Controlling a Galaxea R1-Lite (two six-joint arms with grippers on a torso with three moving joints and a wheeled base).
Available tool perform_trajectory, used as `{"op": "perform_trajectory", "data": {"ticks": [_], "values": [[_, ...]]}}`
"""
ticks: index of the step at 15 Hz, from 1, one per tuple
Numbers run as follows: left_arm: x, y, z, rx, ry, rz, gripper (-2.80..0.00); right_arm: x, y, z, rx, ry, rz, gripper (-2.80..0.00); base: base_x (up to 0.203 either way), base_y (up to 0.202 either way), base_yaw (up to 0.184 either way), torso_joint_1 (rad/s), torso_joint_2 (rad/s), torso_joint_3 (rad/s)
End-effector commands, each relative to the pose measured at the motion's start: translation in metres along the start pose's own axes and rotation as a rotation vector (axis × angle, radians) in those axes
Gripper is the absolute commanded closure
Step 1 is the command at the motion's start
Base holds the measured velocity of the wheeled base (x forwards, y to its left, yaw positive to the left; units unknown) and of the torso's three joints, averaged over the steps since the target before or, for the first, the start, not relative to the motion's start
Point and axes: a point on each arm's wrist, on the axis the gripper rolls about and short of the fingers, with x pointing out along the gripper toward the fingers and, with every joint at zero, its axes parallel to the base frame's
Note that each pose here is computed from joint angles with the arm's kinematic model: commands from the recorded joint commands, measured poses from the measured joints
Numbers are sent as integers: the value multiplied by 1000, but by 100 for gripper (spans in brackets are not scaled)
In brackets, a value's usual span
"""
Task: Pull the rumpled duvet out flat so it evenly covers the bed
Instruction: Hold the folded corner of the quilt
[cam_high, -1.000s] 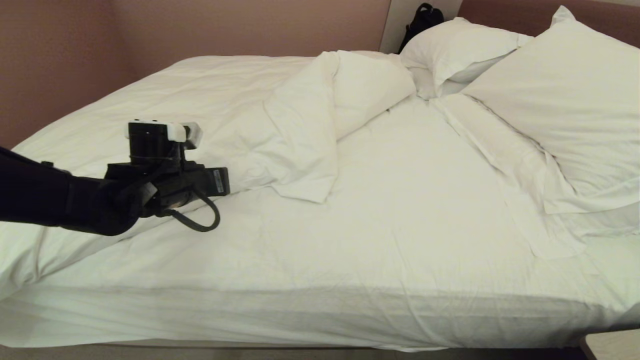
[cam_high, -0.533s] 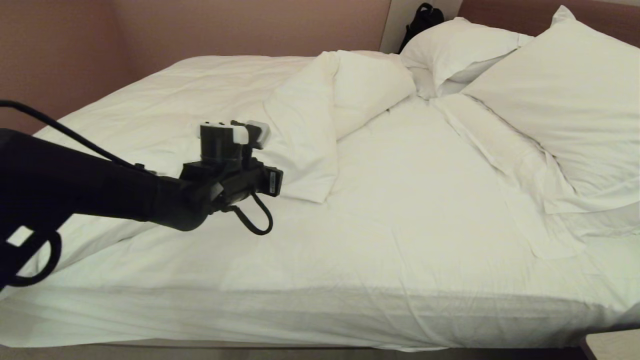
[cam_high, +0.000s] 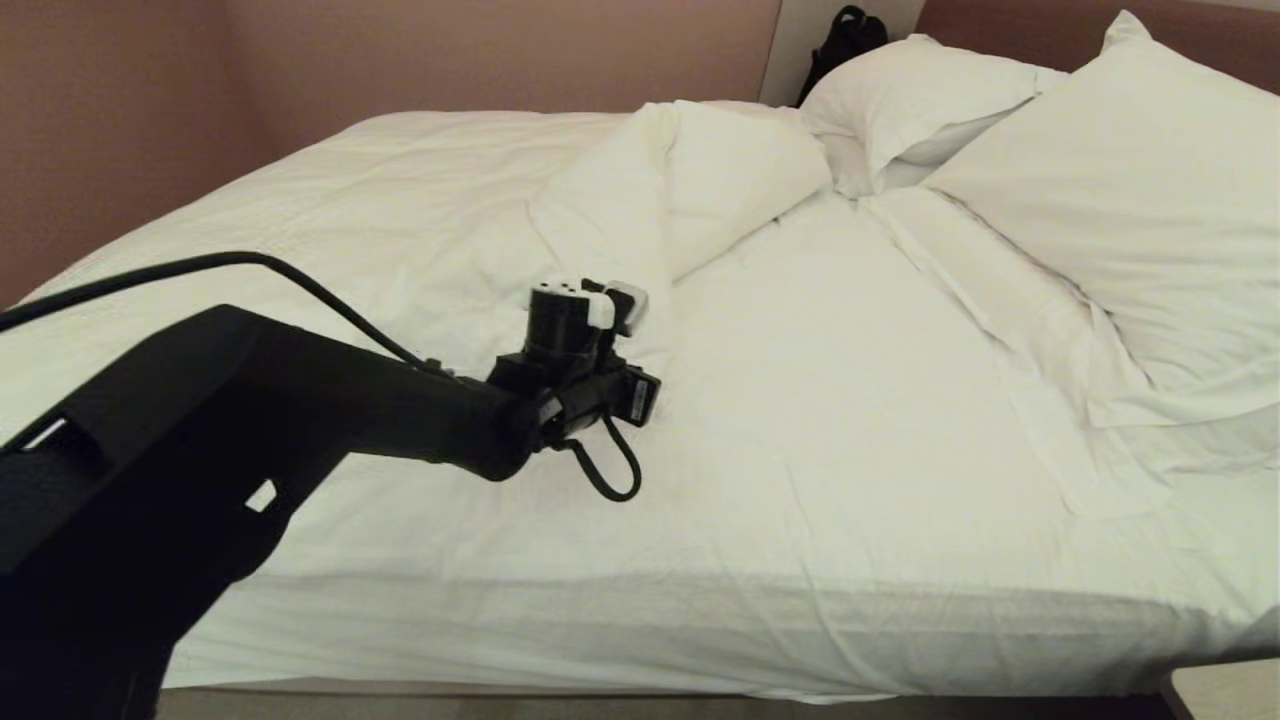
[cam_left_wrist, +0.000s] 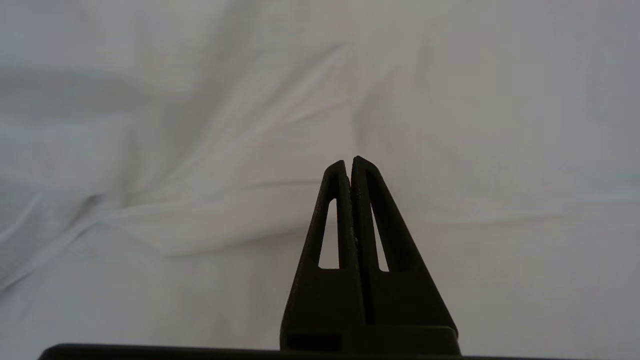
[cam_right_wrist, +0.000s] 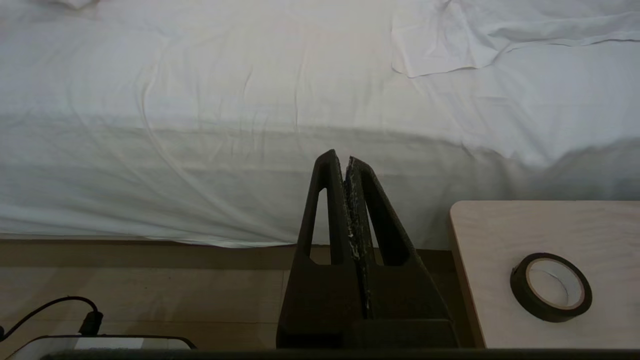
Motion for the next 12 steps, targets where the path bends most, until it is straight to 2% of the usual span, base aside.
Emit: {"op": "perform_trajectory", "data": {"ticks": [1, 4, 5, 7, 12], "values": [[8, -10, -5, 15, 6, 5, 0, 0, 0, 0, -1, -1, 1, 0, 0, 0, 0, 0, 0, 0], [11, -24, -1, 23, -8, 9, 0, 0, 0, 0, -1, -1, 1, 0, 0, 0, 0, 0, 0, 0], [12, -30, 1, 25, -14, 12, -280, 0, 0, 0, -1, -1, 1, 0, 0, 0, 0, 0, 0, 0], [15, -32, 1, 28, -15, 32, -280, 0, 0, 0, -1, -1, 1, 0, 0, 0, 0, 0, 0, 0], [45, -52, -15, 112, 28, 284, -280, 0, 0, 0, -1, -1, 1, 0, 0, 0, 0, 0, 0, 0]]}}
